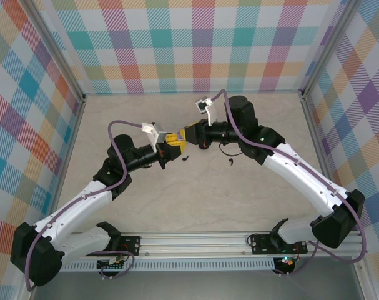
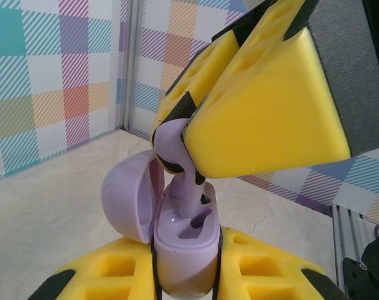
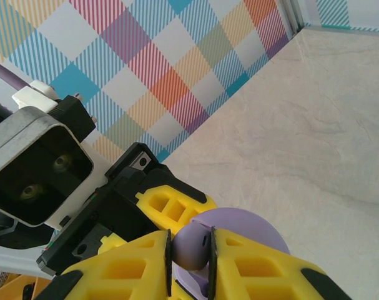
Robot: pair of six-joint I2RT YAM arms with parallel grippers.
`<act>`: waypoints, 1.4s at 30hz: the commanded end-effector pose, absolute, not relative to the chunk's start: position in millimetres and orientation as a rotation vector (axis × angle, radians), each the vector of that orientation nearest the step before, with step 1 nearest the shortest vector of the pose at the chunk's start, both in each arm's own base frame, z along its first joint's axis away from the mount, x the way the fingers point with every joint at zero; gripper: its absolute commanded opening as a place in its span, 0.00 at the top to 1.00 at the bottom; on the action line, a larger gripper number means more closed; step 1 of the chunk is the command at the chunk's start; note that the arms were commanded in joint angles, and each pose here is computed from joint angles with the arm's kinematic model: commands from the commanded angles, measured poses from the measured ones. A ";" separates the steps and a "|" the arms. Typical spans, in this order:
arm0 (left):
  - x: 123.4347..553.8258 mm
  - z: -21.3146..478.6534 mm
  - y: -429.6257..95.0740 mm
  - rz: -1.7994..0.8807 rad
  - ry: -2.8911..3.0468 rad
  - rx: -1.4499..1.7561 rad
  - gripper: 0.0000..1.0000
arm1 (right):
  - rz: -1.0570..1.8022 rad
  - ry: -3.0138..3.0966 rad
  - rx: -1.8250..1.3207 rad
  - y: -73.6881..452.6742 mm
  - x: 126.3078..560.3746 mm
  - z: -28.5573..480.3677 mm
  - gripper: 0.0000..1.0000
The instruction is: Insert wireless bluetooth earbuds into charging case
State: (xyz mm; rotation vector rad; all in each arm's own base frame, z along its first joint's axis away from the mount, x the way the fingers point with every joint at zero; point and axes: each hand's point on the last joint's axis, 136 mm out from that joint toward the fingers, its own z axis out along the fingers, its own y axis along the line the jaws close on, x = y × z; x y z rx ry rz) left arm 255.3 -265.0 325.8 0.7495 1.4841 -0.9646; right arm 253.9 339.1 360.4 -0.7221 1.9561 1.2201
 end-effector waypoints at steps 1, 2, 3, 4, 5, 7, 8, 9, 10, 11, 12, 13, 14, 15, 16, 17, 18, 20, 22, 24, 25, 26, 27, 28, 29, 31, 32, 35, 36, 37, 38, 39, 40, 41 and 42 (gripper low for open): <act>248.0 354.3 -263.5 -0.940 1.392 0.753 0.88 | 1.206 1.948 -0.740 340.3 252.8 365.9 0.78; 247.8 354.2 -263.4 -0.940 1.392 0.753 0.88 | 1.205 1.950 -0.740 340.4 253.0 365.6 0.78; 247.8 354.7 -263.2 -0.940 1.391 0.752 0.88 | 1.203 1.954 -0.741 340.4 252.9 364.9 0.78; 247.8 354.8 -263.1 -0.939 1.391 0.751 0.88 | 1.202 1.957 -0.741 340.5 252.8 364.5 0.78; 247.8 354.4 -263.0 -0.939 1.391 0.751 0.88 | 1.199 1.959 -0.740 340.3 252.9 364.1 0.78; 248.3 355.0 -262.4 -0.935 1.391 0.747 0.88 | 1.194 1.969 -0.738 340.0 253.9 362.4 0.78; 248.1 355.7 -261.9 -0.933 1.388 0.745 0.89 | 1.193 1.971 -0.740 340.4 253.6 361.9 0.78; 248.5 355.8 -261.6 -0.931 1.389 0.742 0.89 | 1.190 1.975 -0.738 340.3 254.0 361.2 0.78; 248.2 355.8 -261.5 -0.931 1.389 0.742 0.89 | 1.187 1.979 -0.737 340.2 254.2 360.6 0.77; 248.2 355.9 -261.3 -0.931 1.387 0.742 0.88 | 1.186 1.984 -0.736 340.1 254.4 359.7 0.77; 248.0 356.4 -261.3 -0.931 1.385 0.742 0.88 | 1.184 1.989 -0.734 340.1 254.9 359.0 0.77; 248.1 356.5 -261.4 -0.931 1.385 0.742 0.88 | 1.181 1.993 -0.734 340.2 255.4 358.3 0.77; 247.9 356.5 -261.2 -0.931 1.385 0.742 0.89 | 1.177 1.997 -0.732 340.2 256.1 357.8 0.77; 248.1 355.8 -261.2 -0.930 1.387 0.741 0.88 | 1.171 2.005 -0.728 339.8 256.8 356.4 0.77; 248.0 356.1 -261.0 -0.930 1.386 0.740 0.88 | 1.166 2.009 -0.725 339.6 257.6 355.5 0.77; 247.5 357.3 -260.7 -0.930 1.382 0.740 0.88 | 1.161 2.013 -0.723 339.3 258.1 354.8 0.77; 247.4 356.8 -260.9 -0.931 1.383 0.742 0.88 | 1.158 2.015 -0.721 339.1 258.6 354.1 0.77; 247.3 356.0 -260.8 -0.931 1.385 0.742 0.88 | 1.154 2.018 -0.719 339.0 259.2 353.9 0.76; 247.3 356.9 -260.8 -0.931 1.383 0.742 0.88 | 1.148 2.022 -0.718 338.9 260.1 353.2 0.76; 247.7 356.6 -260.7 -0.930 1.384 0.741 0.88 | 1.139 2.028 -0.717 338.4 260.6 352.4 0.76; 247.5 356.2 -260.9 -0.931 1.386 0.742 0.88 | 1.135 2.029 -0.715 337.9 261.2 352.5 0.76; 247.6 355.6 -261.0 -0.931 1.388 0.742 0.88 | 1.130 2.030 -0.714 337.5 261.5 352.3 0.76; 248.1 355.0 -261.0 -0.928 1.389 0.743 0.88 | 1.126 2.032 -0.712 336.9 261.7 352.4 0.76; 248.3 354.5 -261.1 -0.926 1.392 0.744 0.89 | 1.121 2.034 -0.712 336.6 262.1 352.0 0.76; 248.7 353.7 -260.8 -0.924 1.395 0.744 0.88 | 1.117 2.033 -0.711 335.9 262.1 353.1 0.76; 248.6 352.9 -261.1 -0.925 1.398 0.745 0.89 | 1.109 2.038 -0.712 335.1 262.1 352.6 0.76; 248.7 352.6 -260.9 -0.924 1.399 0.745 0.88 | 1.107 2.039 -0.714 335.3 262.6 352.4 0.76; 248.8 352.0 -261.5 -0.923 1.400 0.749 0.88 | 1.105 2.040 -0.717 334.9 262.0 353.0 0.76; 249.1 351.6 -261.5 -0.920 1.402 0.751 0.88 | 1.105 2.039 -0.717 334.9 262.0 353.5 0.77; 249.2 350.9 -261.5 -0.918 1.405 0.752 0.89 | 1.104 2.039 -0.718 334.6 261.6 353.5 0.77; 249.5 349.8 -261.4 -0.911 1.408 0.757 0.88 | 1.105 2.038 -0.718 334.6 261.4 354.2 0.77; 250.0 348.3 -261.8 -0.906 1.412 0.762 0.88 | 1.106 2.033 -0.719 334.2 260.7 356.2 0.77; 250.4 347.4 -261.8 -0.900 1.414 0.766 0.89 | 1.107 2.032 -0.721 334.0 260.1 356.7 0.77; 250.9 345.6 -261.6 -0.890 1.418 0.771 0.88 | 1.111 2.031 -0.722 333.8 259.5 357.1 0.77; 251.6 343.4 -261.5 -0.883 1.421 0.777 0.88 | 1.116 2.024 -0.724 333.8 258.4 359.5 0.77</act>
